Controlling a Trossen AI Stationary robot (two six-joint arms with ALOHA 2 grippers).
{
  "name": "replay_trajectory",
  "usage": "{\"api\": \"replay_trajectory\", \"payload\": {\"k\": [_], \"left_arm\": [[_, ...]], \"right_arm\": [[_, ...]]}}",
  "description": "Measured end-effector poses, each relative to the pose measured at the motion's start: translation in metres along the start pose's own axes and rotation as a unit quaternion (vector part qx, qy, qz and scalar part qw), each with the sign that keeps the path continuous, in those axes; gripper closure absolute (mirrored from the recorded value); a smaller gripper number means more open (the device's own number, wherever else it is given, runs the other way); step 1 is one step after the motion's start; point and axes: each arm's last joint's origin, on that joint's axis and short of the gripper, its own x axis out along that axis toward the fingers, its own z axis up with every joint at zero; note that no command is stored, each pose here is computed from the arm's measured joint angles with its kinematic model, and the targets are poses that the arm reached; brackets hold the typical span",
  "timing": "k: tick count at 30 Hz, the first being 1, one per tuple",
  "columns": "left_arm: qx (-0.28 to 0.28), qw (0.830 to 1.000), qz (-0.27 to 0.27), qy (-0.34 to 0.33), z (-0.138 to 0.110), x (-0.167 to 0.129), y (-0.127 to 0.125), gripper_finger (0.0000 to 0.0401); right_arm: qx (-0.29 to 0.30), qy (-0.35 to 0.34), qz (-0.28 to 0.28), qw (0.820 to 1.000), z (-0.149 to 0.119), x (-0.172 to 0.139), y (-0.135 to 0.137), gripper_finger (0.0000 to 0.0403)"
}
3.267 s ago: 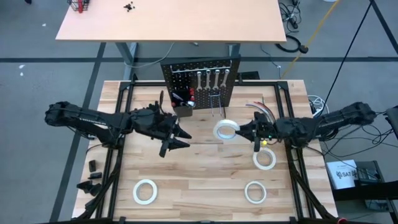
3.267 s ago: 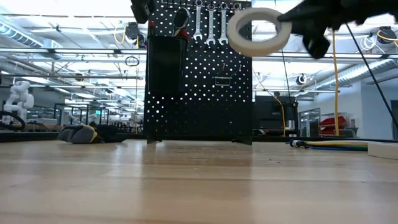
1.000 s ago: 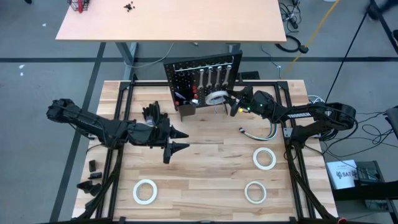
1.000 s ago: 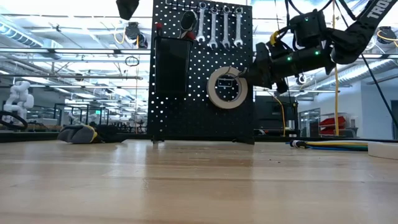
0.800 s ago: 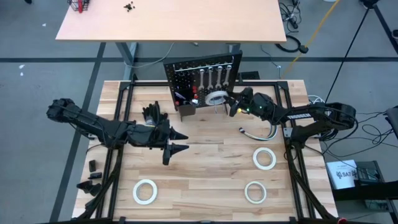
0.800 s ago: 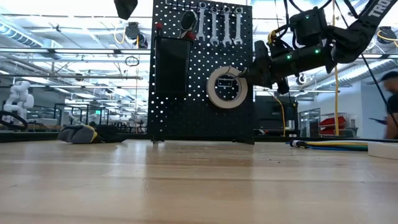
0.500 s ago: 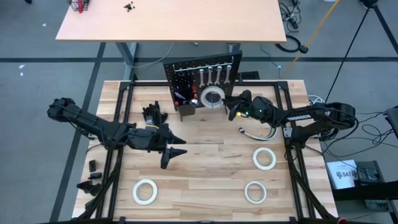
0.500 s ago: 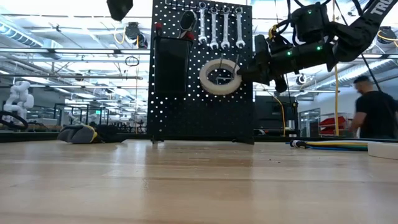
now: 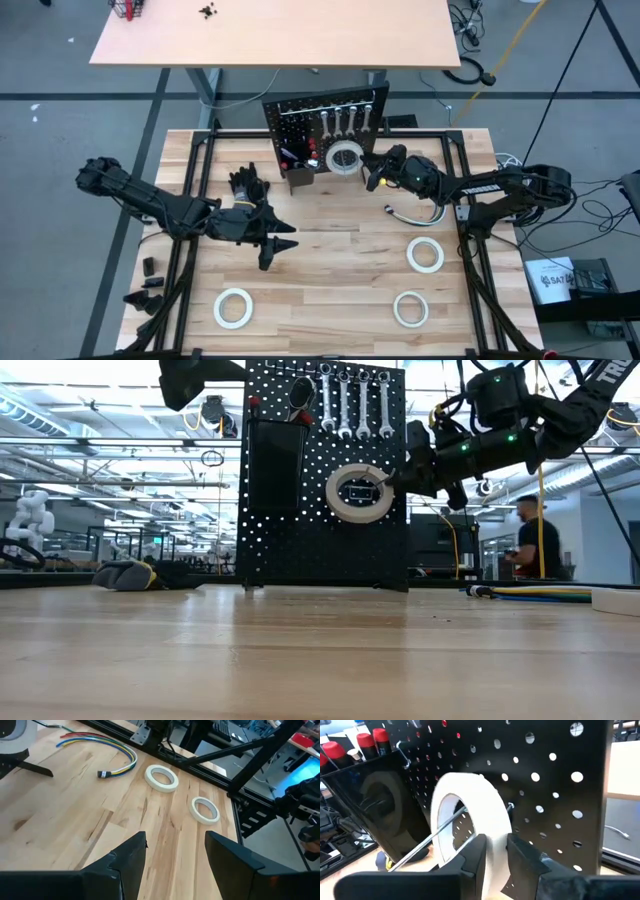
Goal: Hang tools onto peg board
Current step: Hang the white tape on the peg board
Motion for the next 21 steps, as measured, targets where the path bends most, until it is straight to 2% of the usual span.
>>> {"api": "replay_trajectory", "payload": {"k": [7, 14, 21], "left_arm": [[0.001, 1.000, -0.002, 0.001, -0.0007, -0.0003, -0.0011, 0.0196], [0.001, 1.000, -0.002, 0.001, -0.0007, -0.0004, -0.0012, 0.0196], [0.002, 1.000, -0.005, 0.003, -0.0016, -0.0008, -0.0026, 0.0196]], "right_arm": [[-0.005, 0.016, -0.016, 1.000, -0.0037, -0.0001, -0.0021, 0.0355], [-0.007, 0.014, -0.016, 1.000, -0.0033, -0.0001, -0.0019, 0.0360], [-0.024, -0.013, 0.008, 1.000, 0.0055, -0.0059, 0.0073, 0.0360]]}}
